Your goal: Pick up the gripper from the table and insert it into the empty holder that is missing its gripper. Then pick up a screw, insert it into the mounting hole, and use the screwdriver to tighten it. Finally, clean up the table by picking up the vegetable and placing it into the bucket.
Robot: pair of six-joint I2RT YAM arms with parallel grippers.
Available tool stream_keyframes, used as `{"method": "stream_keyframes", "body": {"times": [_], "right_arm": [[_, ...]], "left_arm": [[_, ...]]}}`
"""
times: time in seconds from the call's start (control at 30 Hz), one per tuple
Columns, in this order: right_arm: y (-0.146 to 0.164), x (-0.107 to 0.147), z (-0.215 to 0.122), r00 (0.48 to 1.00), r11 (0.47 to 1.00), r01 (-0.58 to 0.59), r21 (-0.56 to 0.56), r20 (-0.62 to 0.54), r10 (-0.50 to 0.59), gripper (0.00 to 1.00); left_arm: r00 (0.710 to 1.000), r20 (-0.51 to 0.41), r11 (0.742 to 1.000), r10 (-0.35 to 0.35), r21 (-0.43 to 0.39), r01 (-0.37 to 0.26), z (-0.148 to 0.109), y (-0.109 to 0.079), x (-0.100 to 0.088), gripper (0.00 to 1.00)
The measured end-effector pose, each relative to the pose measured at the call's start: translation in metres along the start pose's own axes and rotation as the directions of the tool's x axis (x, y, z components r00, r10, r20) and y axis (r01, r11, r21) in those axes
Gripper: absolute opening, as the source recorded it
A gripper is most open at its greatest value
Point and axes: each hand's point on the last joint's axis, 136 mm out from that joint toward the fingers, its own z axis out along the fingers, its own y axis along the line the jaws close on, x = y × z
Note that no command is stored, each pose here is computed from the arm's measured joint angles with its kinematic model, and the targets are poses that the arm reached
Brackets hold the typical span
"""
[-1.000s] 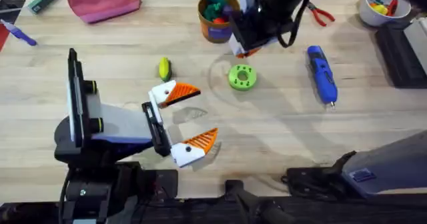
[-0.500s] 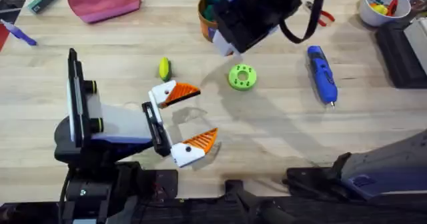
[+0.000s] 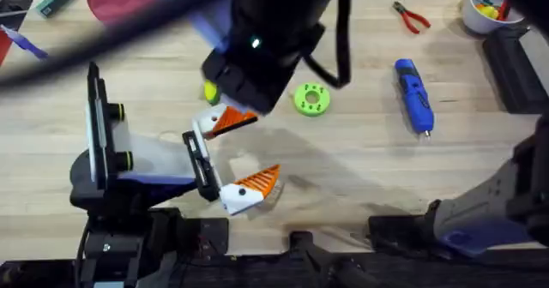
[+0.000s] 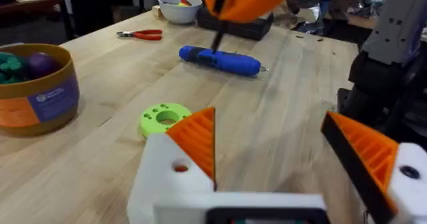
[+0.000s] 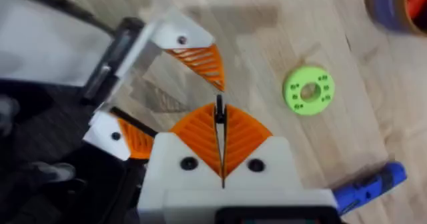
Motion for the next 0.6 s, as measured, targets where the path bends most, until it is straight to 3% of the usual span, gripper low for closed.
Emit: {"method": "stream_keyframes", "body": {"times": [0.27,0.6], "right_arm": [[0.041,-0.009,-0.006,0.965,0.966,0.258,-0.022,0.058,-0.256,0.006],[0.037,-0.017,-0.005,0.942,0.945,0.326,-0.003,0.086,-0.325,0.006]], "left_arm": [[1.000,0.000,1.000,0.000,0.000,0.000,0.000,0.000,0.000,0.986],[1.000,0.000,1.000,0.000,0.000,0.000,0.000,0.000,0.000,0.985]]}}
